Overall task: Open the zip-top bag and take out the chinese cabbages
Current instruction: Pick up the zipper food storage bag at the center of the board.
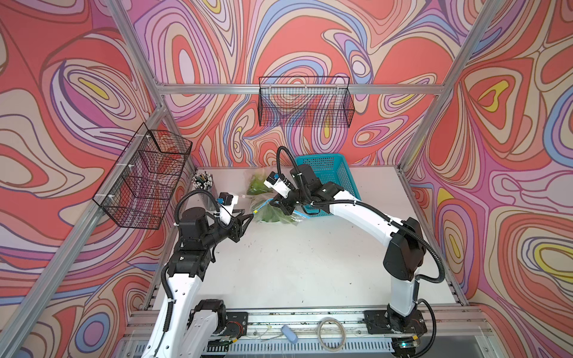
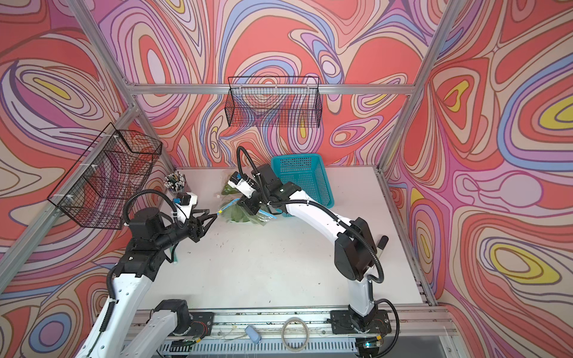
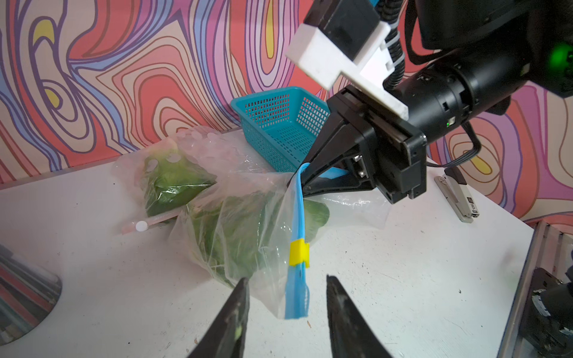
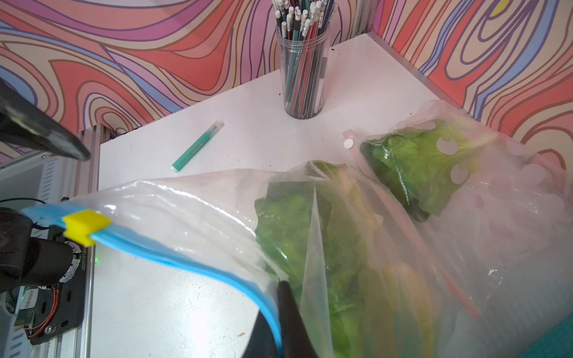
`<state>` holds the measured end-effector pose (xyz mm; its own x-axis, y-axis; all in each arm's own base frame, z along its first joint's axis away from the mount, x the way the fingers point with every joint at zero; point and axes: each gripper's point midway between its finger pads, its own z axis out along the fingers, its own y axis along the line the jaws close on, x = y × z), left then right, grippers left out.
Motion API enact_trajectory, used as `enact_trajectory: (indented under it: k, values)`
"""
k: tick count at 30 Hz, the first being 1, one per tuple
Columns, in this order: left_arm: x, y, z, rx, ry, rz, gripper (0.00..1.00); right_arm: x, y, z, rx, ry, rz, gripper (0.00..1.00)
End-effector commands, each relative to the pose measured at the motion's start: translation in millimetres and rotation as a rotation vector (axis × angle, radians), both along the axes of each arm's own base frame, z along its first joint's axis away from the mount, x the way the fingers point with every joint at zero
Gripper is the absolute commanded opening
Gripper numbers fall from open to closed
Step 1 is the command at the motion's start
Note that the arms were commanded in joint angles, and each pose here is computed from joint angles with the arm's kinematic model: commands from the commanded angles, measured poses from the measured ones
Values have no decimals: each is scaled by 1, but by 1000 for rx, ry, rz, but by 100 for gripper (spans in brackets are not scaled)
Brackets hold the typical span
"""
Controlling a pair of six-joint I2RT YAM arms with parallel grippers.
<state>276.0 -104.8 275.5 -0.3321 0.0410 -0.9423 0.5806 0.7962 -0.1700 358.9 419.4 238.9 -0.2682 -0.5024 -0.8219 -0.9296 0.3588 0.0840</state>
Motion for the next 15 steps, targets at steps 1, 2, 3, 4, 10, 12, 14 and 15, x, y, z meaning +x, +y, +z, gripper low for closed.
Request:
enact_trajectory:
  k: [1,2,3,4,10,12,14,15]
  values:
    - [3,-1,0,6,-24,-1,40,2,2,7,18,0,12,0]
    - [3,-1,-1,9,-24,-1,40,2,2,7,19,0,13,0]
    - [3,-1,-2,9,-22,0,39,2,3,7,18,1,15,0]
    - [4,-1,-2,9,-20,1,39,2,3,7,20,2,18,0]
    - [6,-3,-9,11,-3,-1,39,1,3,7,25,8,23,0]
    - [6,-5,-11,9,3,-9,38,0,3,7,26,10,24,0]
    - [7,-5,-14,16,11,-9,38,1,3,8,29,9,22,0]
    - [7,-5,-14,20,11,-8,37,0,3,9,31,9,24,0]
